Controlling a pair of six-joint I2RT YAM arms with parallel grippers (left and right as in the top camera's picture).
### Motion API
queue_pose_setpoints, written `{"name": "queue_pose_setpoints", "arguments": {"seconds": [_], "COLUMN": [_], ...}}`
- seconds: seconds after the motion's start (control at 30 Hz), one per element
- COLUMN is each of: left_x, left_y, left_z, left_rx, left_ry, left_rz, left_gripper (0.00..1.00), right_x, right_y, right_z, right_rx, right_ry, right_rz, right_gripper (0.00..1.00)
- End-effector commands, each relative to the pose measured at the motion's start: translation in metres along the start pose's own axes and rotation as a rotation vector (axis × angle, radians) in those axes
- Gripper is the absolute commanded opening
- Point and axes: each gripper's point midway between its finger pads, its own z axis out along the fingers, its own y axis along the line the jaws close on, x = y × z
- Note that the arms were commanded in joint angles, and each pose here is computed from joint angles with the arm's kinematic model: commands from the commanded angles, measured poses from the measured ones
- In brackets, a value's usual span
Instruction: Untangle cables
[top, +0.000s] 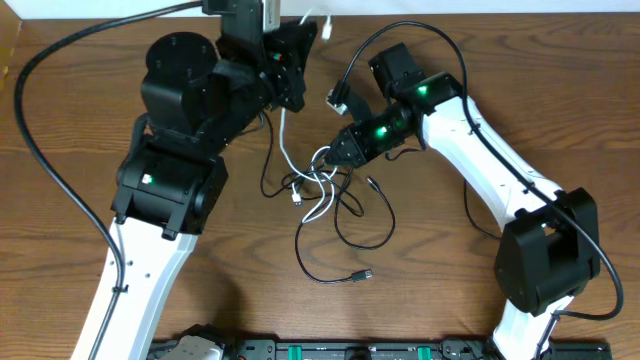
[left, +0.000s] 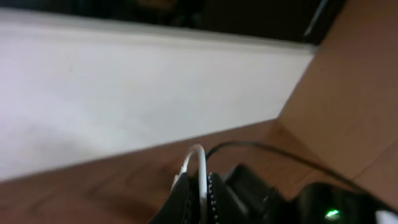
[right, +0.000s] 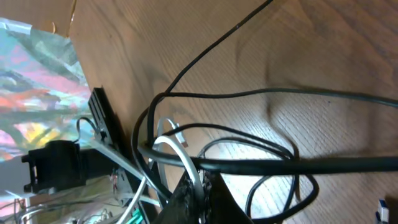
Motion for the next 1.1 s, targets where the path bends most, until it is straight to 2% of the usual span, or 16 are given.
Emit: {"name": "queue_pose_setpoints", "arguments": {"seconds": [0.0, 0.17, 0.4, 0.53, 0.6, 0.63, 0.7, 0.73, 0.8, 0.87, 0.97, 1.07], "left_x": [0.008, 0.035, 0.058, 0.065, 0.068, 0.070, 0.074, 0.076, 0.081, 0.087, 0.098, 0.117], "left_y": [0.022, 0.041, 0.050, 0.051, 0.051, 0.052, 0.052, 0.053, 0.053, 0.053, 0.044, 0.023], "left_z": [0.005, 0.009, 0.011, 0.009, 0.008, 0.007, 0.006, 0.005, 0.003, 0.002, 0.002, 0.007], "left_rx": [-0.111, -0.195, -0.231, -0.238, -0.241, -0.243, -0.247, -0.250, -0.255, -0.256, -0.200, -0.058], "left_ry": [0.027, 0.124, 0.208, 0.237, 0.252, 0.258, 0.275, 0.285, 0.306, 0.329, 0.378, 0.459], "left_rz": [-0.021, -0.042, -0.059, -0.065, -0.068, -0.069, -0.072, -0.074, -0.079, -0.084, -0.093, -0.078], "left_gripper": [0.08, 0.08, 0.09, 0.17, 0.28, 0.30, 0.43, 0.51, 0.77, 0.87, 0.88, 0.88], "right_x": [-0.011, -0.022, -0.024, -0.029, -0.032, -0.033, -0.034, -0.034, -0.034, -0.033, -0.033, -0.033], "right_y": [0.013, 0.025, 0.058, 0.071, 0.072, 0.070, 0.060, 0.054, 0.044, 0.042, 0.041, 0.041], "right_z": [-0.041, -0.115, -0.196, -0.222, -0.226, -0.227, -0.228, -0.228, -0.226, -0.224, -0.224, -0.224], "right_rx": [0.002, 0.060, 0.134, 0.161, 0.173, 0.184, 0.222, 0.245, 0.272, 0.270, 0.269, 0.267], "right_ry": [-0.094, -0.267, -0.482, -0.574, -0.596, -0.602, -0.604, -0.604, -0.597, -0.589, -0.588, -0.589], "right_rz": [-0.028, -0.071, -0.166, -0.191, -0.191, -0.174, -0.129, -0.105, -0.064, -0.053, -0.048, -0.041], "right_gripper": [0.01, 0.01, 0.01, 0.01, 0.01, 0.01, 0.01, 0.01, 0.01, 0.01, 0.01, 0.01]}}
